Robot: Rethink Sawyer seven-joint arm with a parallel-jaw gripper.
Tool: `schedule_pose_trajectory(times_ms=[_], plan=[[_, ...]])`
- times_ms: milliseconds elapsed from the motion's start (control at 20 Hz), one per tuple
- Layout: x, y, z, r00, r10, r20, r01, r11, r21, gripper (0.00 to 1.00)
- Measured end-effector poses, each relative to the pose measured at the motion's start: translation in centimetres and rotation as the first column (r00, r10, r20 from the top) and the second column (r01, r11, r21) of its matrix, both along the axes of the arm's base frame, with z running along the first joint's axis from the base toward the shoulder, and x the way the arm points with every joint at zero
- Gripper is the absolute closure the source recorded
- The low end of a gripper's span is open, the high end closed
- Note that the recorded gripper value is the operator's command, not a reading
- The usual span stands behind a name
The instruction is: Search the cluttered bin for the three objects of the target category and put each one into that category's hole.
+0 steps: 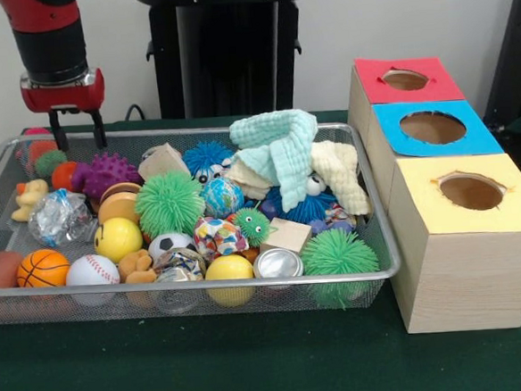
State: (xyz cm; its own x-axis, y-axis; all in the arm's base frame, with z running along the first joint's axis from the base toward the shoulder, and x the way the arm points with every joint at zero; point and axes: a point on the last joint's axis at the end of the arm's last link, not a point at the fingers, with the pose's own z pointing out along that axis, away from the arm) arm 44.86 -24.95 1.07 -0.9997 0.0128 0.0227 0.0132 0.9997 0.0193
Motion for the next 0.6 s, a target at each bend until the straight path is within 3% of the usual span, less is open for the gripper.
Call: schedule_pose_trajectory(times_ms=[300, 600], plan=[[1.2, 1.1, -0.1, 0.9999, 0.011, -0.001, -0.011, 0.9999, 0.006, 0.00], [4.0, 2.0, -0.6, 1.0000, 0.002, -0.003, -0.002, 0.9999, 0.016, 0.00]])
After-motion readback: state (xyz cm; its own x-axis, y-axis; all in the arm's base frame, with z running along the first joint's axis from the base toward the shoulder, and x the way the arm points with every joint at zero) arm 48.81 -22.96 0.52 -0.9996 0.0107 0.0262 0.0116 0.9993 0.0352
